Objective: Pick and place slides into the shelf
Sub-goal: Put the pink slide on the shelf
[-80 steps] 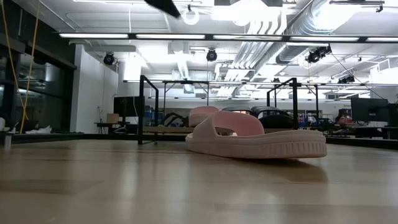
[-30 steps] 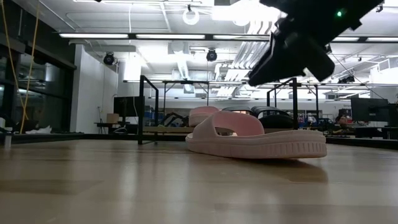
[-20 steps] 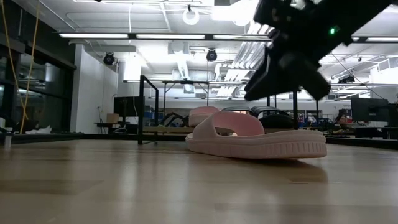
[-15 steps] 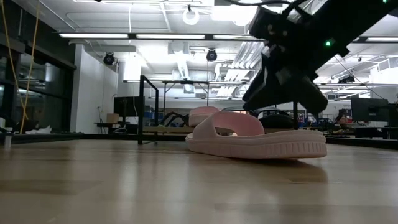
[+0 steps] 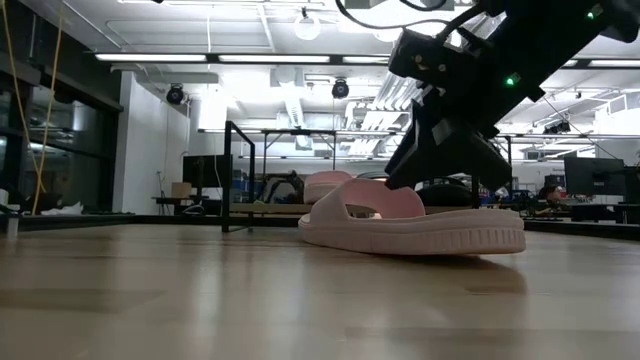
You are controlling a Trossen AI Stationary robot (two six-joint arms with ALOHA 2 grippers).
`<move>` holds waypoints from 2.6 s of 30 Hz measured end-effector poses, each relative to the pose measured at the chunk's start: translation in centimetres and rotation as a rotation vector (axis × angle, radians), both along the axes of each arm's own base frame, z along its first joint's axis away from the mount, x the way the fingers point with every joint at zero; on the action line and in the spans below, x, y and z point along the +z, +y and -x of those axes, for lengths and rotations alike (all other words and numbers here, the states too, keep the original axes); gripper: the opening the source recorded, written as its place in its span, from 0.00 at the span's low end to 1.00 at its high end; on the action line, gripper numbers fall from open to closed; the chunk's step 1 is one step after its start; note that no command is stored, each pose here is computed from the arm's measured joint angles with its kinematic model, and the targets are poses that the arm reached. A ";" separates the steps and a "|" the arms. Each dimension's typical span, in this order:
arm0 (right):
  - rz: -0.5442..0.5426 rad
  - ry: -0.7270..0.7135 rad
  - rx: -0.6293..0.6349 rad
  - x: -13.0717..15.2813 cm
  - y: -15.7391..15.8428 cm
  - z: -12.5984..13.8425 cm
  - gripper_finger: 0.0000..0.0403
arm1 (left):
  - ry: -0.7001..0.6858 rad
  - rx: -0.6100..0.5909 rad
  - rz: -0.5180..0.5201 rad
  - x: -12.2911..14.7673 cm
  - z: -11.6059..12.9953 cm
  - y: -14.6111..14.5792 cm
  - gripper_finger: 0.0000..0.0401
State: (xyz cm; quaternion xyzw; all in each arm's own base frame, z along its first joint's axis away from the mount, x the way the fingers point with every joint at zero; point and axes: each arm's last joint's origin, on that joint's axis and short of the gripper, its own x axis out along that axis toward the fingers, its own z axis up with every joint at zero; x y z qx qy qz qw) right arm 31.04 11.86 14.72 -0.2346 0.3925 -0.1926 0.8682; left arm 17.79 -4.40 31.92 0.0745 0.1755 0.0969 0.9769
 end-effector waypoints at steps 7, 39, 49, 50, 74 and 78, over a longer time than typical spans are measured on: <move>0.006 0.003 0.000 0.0 -0.1 0.0 0.29 | 0.000 0.000 0.000 0.0 0.0 0.0 0.56; 0.053 0.005 -0.098 -2.4 -2.0 -1.5 0.18 | 0.001 0.000 0.000 0.0 0.0 0.0 0.56; 0.065 -0.001 -0.103 -2.4 -2.1 -1.5 0.01 | 0.001 0.000 0.000 0.0 0.0 0.0 0.56; 0.072 0.004 -0.099 -2.4 -2.1 -1.5 0.01 | 0.001 0.000 0.000 0.0 0.0 0.0 0.56; 0.219 0.002 -0.164 4.9 -3.7 -6.2 0.00 | 0.002 -0.001 0.000 0.0 0.0 0.0 0.56; 0.235 -0.008 -0.214 6.3 -5.1 -7.0 0.00 | 0.002 -0.001 0.000 0.0 0.0 0.0 0.56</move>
